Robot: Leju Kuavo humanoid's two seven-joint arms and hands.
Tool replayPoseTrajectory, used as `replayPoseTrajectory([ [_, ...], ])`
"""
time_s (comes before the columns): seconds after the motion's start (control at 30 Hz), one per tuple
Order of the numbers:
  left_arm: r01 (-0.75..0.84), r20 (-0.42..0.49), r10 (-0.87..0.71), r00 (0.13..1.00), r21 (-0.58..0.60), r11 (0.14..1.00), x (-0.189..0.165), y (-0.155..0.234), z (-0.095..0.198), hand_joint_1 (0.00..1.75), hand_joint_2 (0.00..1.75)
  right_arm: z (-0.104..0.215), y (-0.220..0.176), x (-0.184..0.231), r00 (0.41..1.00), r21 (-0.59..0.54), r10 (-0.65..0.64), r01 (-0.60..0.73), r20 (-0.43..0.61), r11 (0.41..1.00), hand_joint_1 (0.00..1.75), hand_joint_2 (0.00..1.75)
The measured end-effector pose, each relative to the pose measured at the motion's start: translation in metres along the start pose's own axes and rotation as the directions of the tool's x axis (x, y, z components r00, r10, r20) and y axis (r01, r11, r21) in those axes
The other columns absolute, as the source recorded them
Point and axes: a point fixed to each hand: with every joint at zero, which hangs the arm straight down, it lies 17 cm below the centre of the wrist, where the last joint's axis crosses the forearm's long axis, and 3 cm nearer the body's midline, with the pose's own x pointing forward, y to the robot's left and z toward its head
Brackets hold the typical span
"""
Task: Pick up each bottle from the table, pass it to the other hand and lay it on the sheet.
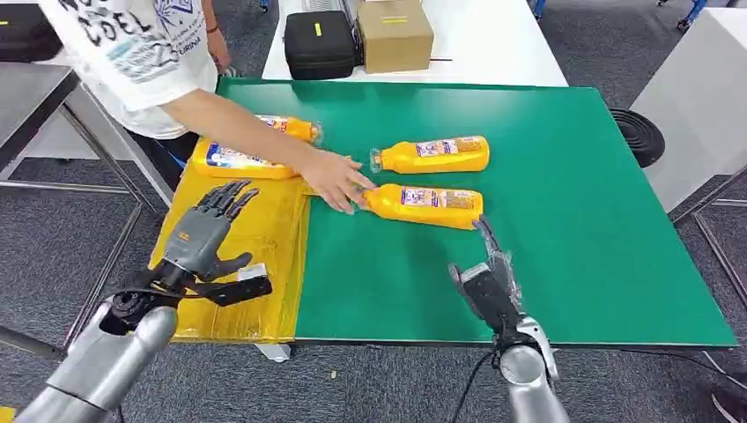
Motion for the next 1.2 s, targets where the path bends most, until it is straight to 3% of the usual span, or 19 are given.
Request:
replayPoseTrajectory([
  [0.17, -0.195, -0.067, 0.203, 0.977, 0.117, 0.974, 0.002, 0.004, 0.011, 0.00, 1.75, -0.056, -0.046, -0.013, 0.979, -0.018, 0.203, -0.203, 0.000, 0.979, 0.00, 1.75],
  [0.37, -0.268, -0.117, 0.289, 0.950, 0.168, 0.949, 0.000, -0.002, 0.027, 0.00, 1.75, -0.109, -0.091, -0.030, 0.943, -0.016, 0.330, -0.331, -0.047, 0.944, 0.00, 1.75],
  [0.87, -0.291, -0.144, 0.322, 0.936, 0.200, 0.935, -0.003, -0.001, 0.032, 0.00, 1.75, -0.121, -0.099, -0.052, 0.927, 0.028, 0.362, -0.361, -0.099, 0.932, 0.00, 1.75],
  [1.2, -0.291, -0.168, 0.329, 0.929, 0.213, 0.933, 0.001, -0.005, 0.039, 0.00, 1.75, -0.155, -0.078, -0.045, 0.898, 0.157, 0.430, -0.413, -0.094, 0.897, 0.00, 1.75],
])
